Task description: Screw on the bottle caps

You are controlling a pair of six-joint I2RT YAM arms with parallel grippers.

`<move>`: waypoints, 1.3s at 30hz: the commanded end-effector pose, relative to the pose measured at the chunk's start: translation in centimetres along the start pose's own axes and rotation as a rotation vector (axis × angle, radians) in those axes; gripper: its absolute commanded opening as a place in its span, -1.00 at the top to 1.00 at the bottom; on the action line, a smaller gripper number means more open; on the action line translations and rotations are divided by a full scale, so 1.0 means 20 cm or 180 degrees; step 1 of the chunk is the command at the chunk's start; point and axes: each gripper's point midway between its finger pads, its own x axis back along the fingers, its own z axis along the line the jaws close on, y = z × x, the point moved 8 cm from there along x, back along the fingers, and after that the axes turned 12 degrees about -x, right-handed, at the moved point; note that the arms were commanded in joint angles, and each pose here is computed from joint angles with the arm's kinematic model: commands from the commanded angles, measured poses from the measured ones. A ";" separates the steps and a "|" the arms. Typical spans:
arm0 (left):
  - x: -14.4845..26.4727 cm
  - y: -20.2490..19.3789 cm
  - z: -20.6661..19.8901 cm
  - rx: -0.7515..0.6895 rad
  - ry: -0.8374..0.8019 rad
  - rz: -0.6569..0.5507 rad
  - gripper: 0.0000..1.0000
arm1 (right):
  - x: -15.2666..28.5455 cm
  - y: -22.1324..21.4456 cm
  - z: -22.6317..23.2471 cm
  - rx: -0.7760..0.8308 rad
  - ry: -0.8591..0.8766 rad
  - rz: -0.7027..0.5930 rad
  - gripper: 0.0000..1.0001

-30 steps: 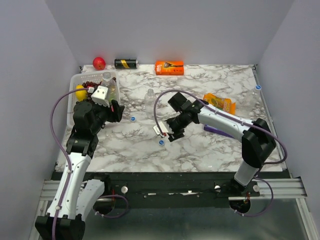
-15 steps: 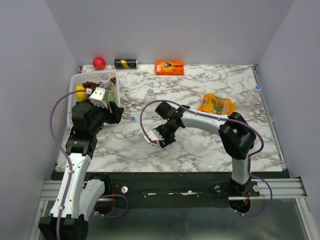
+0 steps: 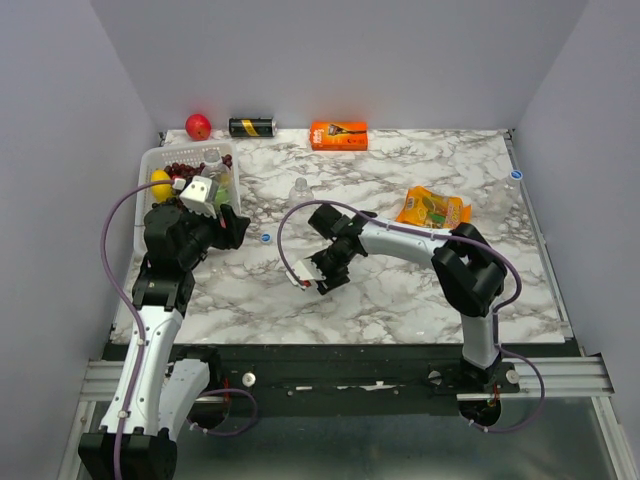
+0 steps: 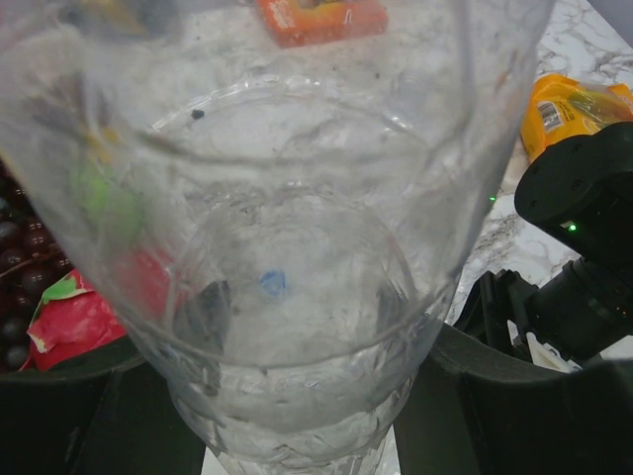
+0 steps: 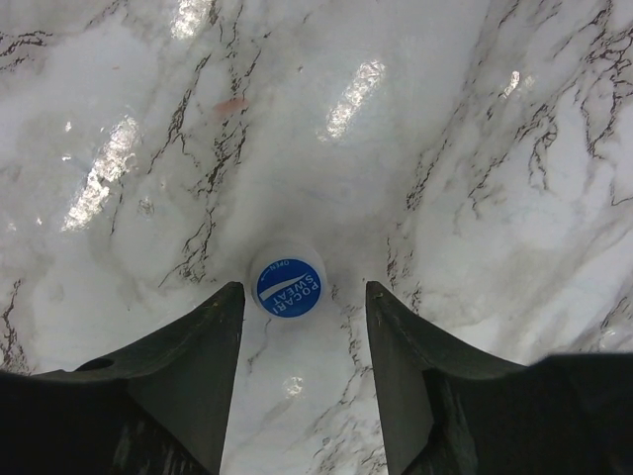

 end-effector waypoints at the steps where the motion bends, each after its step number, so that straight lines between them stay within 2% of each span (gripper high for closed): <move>1: 0.00 -0.01 -0.01 0.0036 -0.0085 -0.0022 1.00 | -0.03 0.00 0.01 -0.0006 0.0063 0.0028 -0.18; 7: -0.01 -0.03 -0.01 0.0044 -0.0102 -0.0006 1.00 | -0.05 0.01 0.01 -0.0009 0.0097 0.0038 -0.04; 14: -0.01 -0.04 -0.01 0.0058 -0.0119 0.0009 1.00 | -0.06 -0.01 0.02 -0.0028 0.0091 0.0094 0.00; 18: -0.02 -0.05 -0.01 0.0078 -0.0144 0.0015 1.00 | -0.07 -0.02 0.01 -0.0030 0.0075 0.0118 0.11; 29: -0.04 -0.05 -0.01 0.0094 -0.0198 0.0009 1.00 | -0.08 -0.03 0.00 -0.0067 0.0038 0.0145 -0.01; 35: -0.04 -0.06 -0.01 0.0100 -0.0209 0.0021 1.00 | -0.08 -0.02 0.00 -0.0100 0.0020 0.0109 0.18; 36: -0.05 -0.07 -0.02 0.0109 -0.0230 0.0036 1.00 | -0.07 -0.01 -0.01 -0.0098 0.0008 0.0087 0.31; 39: -0.06 -0.09 -0.03 0.0000 -0.0403 0.0037 1.00 | 0.01 0.02 0.01 -0.0147 -0.0044 0.0063 0.52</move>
